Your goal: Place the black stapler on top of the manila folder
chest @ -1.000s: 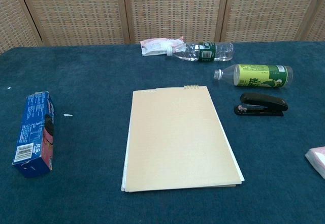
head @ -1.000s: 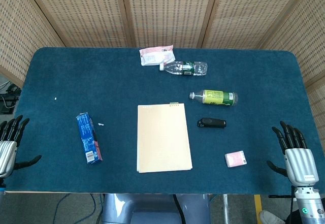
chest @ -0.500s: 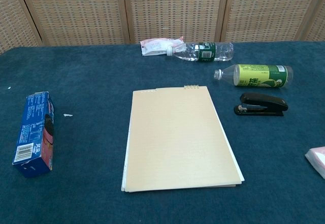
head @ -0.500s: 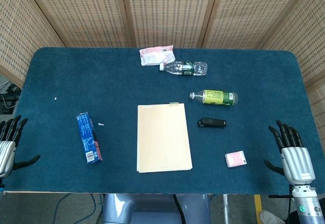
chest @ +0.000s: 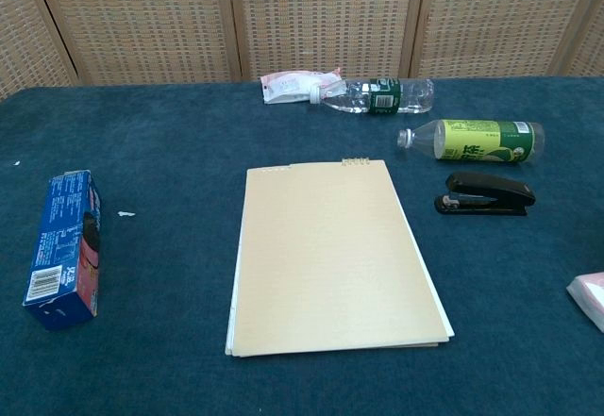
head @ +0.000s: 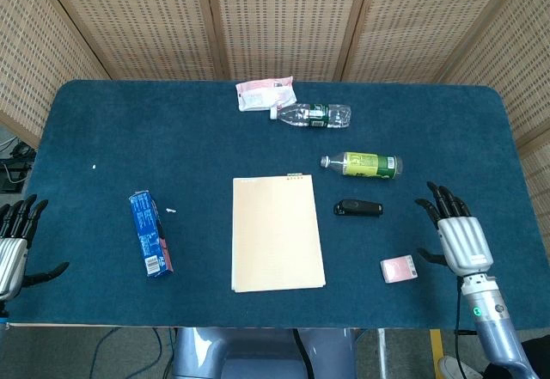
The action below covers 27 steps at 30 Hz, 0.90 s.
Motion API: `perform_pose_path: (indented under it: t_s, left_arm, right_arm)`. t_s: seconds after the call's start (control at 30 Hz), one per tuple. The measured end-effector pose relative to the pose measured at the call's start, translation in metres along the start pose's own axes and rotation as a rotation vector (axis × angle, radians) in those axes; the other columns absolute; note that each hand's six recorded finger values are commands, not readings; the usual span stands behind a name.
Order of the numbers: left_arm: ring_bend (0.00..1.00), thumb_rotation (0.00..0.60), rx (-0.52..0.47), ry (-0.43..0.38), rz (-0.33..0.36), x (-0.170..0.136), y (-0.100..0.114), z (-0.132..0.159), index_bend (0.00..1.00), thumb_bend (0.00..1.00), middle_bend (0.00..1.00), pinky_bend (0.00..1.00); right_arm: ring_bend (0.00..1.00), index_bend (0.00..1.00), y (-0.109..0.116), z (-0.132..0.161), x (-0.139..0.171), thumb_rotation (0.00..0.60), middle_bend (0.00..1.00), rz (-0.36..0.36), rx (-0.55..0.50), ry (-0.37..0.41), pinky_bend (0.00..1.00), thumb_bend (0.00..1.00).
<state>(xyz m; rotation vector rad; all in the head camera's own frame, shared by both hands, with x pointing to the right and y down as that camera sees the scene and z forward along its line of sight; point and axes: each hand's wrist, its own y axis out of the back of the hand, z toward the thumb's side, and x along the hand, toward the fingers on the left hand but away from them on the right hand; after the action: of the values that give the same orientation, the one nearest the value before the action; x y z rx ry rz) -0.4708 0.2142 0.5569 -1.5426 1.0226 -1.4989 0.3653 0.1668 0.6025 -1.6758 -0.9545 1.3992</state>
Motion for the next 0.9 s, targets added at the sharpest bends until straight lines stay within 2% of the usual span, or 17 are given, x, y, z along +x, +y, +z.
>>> perform_pose_path:
  t_s: [0.37,0.67,0.9]
  left_arm:
    - [0.0,0.6,-0.003,-0.004,-0.016,0.002,-0.003,0.0,0.0,0.0,0.0,0.0]
    - [0.0,0.6,-0.003,-0.013,-0.023,0.002,-0.005,0.002,0.0,0.0,0.0,0.0]
    - [0.0,0.6,-0.01,-0.01,-0.029,0.002,-0.005,0.0,0.0,0.0,0.0,0.0]
  right_arm:
    - [0.05,0.29,-0.033,0.036,-0.062,0.6,0.14,0.116,-0.024,-0.023,0.27,0.22]
    - [0.07,0.34,-0.051,0.061,-0.083,0.6,0.18,0.152,-0.032,-0.005,0.29,0.25]
    - [0.08,0.34,-0.071,0.066,-0.095,0.6,0.19,0.188,-0.017,-0.017,0.3,0.25]
